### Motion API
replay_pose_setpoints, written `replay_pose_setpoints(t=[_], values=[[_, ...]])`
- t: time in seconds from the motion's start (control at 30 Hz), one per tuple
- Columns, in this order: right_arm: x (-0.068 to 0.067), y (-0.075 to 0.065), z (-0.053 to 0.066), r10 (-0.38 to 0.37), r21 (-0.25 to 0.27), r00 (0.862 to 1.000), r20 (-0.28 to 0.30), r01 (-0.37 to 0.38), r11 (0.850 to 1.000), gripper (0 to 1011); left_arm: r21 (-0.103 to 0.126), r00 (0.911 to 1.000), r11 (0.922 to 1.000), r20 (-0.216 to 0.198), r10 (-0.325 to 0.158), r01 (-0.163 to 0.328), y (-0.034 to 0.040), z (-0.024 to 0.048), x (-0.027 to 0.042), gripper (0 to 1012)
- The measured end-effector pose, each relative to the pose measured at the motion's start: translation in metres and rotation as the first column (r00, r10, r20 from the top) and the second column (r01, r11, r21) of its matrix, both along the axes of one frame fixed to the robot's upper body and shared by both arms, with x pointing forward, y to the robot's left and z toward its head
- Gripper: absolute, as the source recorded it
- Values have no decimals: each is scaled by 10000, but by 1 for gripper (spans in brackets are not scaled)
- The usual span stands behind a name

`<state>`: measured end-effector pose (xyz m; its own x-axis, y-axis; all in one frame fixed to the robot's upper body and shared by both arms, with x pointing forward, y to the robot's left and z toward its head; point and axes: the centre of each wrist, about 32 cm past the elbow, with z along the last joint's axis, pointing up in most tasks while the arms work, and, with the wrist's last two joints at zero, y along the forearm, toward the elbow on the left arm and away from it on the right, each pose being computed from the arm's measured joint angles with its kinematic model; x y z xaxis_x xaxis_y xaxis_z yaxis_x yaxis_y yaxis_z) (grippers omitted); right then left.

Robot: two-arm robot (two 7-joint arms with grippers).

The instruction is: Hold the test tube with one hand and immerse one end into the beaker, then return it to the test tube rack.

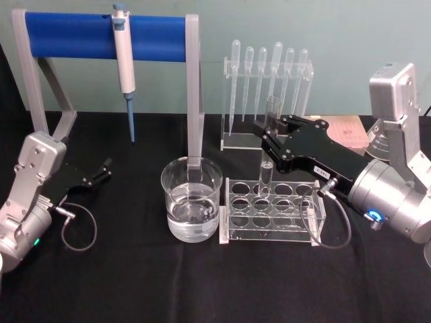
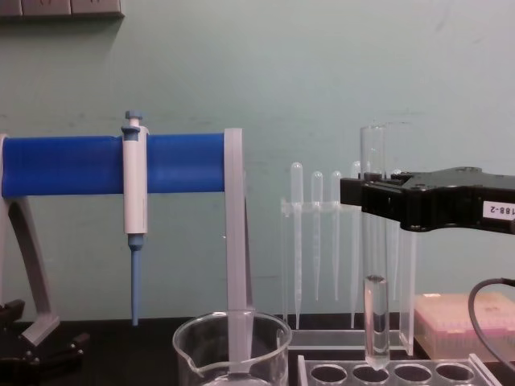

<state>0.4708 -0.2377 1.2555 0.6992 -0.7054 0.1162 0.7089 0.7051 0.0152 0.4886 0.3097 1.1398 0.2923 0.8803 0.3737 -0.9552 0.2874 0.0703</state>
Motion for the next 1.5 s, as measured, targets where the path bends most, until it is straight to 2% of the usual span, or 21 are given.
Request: replay_pose_setpoints(t=[1.5], values=[[0, 0, 0, -1, 1, 10000, 1, 1, 10000, 225, 1, 10000, 10000, 1, 0, 0, 0, 0, 0, 1000]])
